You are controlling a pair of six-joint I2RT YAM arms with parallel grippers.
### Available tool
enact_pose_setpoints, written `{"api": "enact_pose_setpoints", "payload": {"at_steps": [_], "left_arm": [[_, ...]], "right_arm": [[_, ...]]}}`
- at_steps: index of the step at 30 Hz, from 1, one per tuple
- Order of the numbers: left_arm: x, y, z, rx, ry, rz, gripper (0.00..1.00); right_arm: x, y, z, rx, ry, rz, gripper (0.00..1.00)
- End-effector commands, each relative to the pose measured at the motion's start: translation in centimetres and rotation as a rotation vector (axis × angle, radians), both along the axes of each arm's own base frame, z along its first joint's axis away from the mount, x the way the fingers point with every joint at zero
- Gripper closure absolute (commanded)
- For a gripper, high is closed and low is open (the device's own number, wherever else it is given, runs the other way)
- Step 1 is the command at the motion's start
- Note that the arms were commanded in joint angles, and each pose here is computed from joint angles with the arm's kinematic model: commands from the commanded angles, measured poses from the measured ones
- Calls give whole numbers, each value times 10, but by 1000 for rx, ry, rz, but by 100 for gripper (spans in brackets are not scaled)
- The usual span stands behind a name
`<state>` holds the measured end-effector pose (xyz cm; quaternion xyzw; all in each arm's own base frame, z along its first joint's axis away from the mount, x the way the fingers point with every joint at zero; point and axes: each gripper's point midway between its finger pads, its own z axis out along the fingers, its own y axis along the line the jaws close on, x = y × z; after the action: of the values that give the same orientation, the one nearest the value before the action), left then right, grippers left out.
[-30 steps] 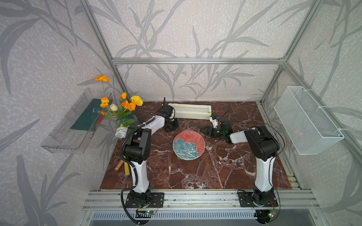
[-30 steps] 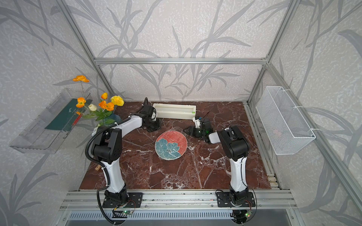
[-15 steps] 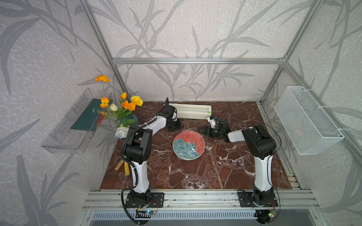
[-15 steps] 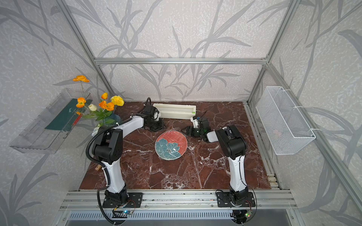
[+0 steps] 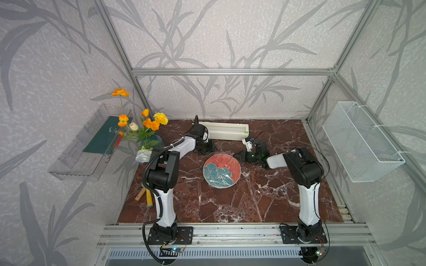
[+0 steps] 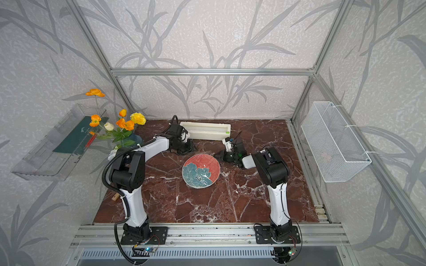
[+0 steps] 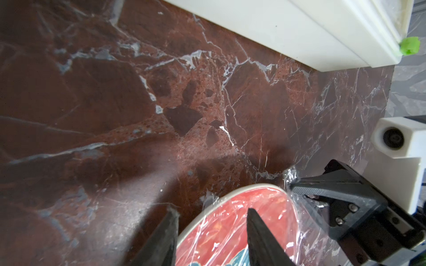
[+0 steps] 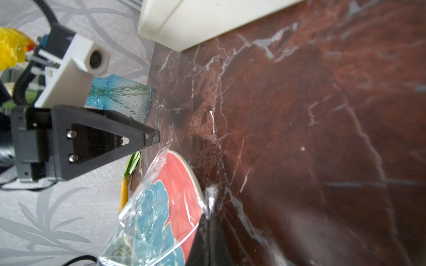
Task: Wrap the plate with plastic wrap
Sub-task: Cover the plate with plastic wrap.
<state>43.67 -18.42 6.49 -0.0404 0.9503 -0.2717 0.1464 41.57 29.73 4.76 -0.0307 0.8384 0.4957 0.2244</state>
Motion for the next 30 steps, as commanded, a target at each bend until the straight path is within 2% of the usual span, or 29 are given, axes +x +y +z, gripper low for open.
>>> {"api": "enact_pose_setpoints", "payload": {"at_steps": [1,9,15,22,30], "left_arm": [[-5,5,-2,34,4,-7,52],[-2,6,1,43,-16,-15,50],[-1,-5,2,3,-17,-42,50],[-7,-7,-6,115,-7,-85,55],[-11,-3,-11,198,-1,-101,57]], "right_arm": [[1,-10,5,-60,-20,-31,100],[3,-26,24,-83,-69,-68,100],[-22,-27,24,-86,-48,2,100],[-43,-24,2,-230,-12,67,100],[-37,-27,5,-301,-22,44,100]]}}
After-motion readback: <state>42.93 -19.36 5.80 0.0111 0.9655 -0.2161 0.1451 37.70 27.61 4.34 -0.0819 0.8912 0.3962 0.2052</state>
